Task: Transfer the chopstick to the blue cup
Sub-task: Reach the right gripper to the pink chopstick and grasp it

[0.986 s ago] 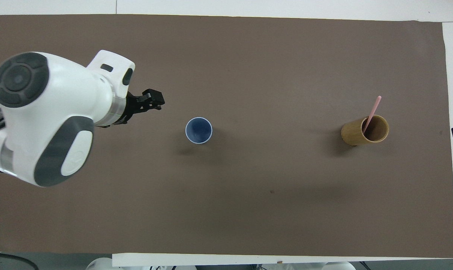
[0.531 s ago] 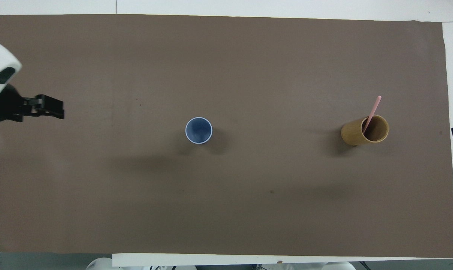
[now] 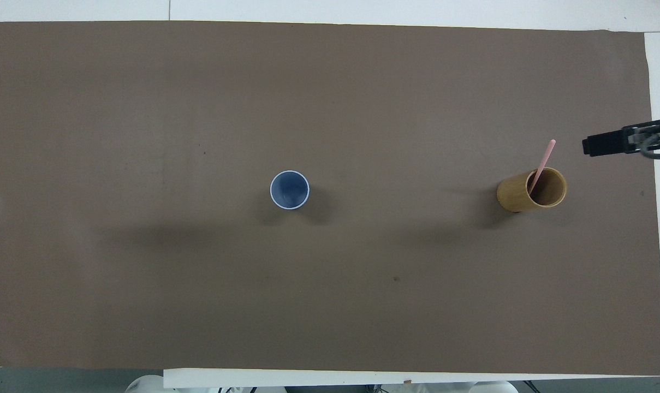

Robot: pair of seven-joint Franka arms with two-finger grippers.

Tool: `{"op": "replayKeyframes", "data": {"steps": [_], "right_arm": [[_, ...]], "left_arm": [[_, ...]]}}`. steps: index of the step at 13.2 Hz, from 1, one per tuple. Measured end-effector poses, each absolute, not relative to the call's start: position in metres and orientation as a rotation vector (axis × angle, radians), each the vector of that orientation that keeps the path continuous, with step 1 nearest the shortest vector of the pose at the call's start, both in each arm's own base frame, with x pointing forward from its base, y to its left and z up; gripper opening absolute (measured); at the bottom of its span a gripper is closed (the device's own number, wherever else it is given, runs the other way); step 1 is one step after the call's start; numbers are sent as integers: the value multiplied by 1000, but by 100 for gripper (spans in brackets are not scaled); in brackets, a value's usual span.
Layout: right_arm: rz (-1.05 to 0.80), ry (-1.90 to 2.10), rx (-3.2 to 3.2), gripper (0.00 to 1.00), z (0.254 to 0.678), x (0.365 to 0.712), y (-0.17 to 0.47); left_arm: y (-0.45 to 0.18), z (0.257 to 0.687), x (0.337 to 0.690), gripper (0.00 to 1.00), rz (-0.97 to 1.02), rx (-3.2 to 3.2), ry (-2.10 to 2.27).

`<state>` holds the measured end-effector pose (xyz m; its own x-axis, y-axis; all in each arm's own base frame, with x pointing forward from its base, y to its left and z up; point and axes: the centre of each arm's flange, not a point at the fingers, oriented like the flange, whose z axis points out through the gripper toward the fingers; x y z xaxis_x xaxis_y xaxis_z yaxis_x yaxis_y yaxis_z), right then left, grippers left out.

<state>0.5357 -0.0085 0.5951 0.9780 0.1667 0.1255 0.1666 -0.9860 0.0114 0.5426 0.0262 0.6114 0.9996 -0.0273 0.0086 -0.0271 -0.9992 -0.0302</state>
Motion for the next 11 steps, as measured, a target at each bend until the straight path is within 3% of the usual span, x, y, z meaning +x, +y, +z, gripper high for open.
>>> {"op": "replayKeyframes", "data": {"steps": [4,11], "right_arm": [[262,368,3123,100,525,538,-17],[422,602,3064,100,452,539,-19]], "left_arm": [[11,618,552,100,-15,-3110,86],[4,607,551,100,33,-3109,103]]}}
